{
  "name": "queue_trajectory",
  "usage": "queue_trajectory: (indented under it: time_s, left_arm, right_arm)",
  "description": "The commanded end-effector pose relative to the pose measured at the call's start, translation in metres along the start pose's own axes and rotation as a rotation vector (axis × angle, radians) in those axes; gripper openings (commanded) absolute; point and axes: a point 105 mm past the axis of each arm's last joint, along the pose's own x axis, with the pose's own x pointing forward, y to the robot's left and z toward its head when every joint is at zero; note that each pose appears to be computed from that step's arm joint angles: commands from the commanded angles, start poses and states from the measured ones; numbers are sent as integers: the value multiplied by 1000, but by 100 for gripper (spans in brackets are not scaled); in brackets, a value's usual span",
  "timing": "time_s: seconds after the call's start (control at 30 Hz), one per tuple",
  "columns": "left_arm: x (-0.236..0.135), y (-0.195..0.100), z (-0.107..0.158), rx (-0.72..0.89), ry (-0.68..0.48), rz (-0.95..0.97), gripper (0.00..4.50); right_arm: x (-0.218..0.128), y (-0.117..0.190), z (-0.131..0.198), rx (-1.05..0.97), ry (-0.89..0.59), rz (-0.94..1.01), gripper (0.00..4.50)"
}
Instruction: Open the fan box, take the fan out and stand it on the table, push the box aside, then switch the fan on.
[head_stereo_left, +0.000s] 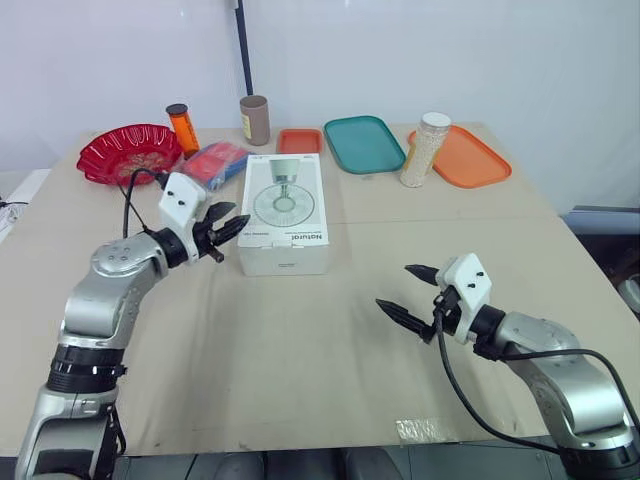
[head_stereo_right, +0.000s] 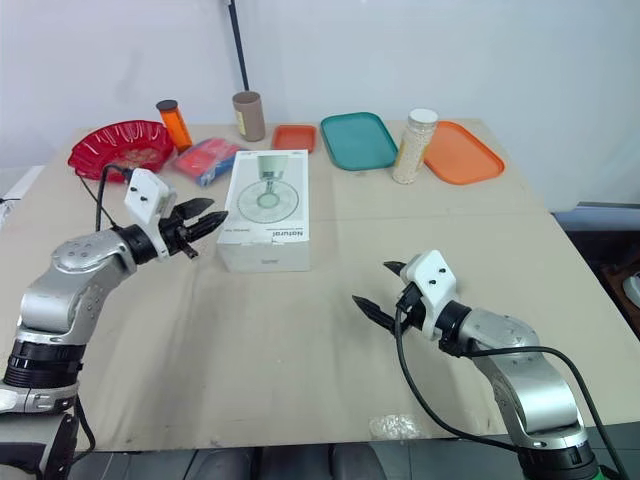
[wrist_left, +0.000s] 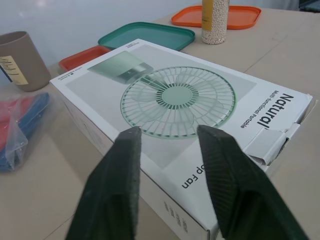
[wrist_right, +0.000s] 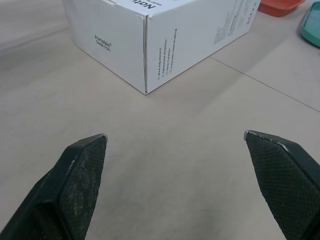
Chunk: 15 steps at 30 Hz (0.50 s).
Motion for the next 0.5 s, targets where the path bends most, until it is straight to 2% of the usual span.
queue_trajectory:
  time_s: [0.03, 0.07, 0.27, 0.5]
  left_arm:
    - [6, 1, 8, 55, -19, 7, 25]
    - [8, 1, 7, 59, -16, 6, 1]
    - [18, 8, 2, 108, 31, 37, 1]
    - [27, 4, 1, 68, 41, -18, 1]
  right_arm:
    - [1, -1, 12, -36, -43, -8, 450]
    - [1, 0, 12, -37, -44, -8, 450]
    - [4, 1, 13, -34, -52, -6, 450]
    - [6, 4, 14, -29, -58, -1, 450]
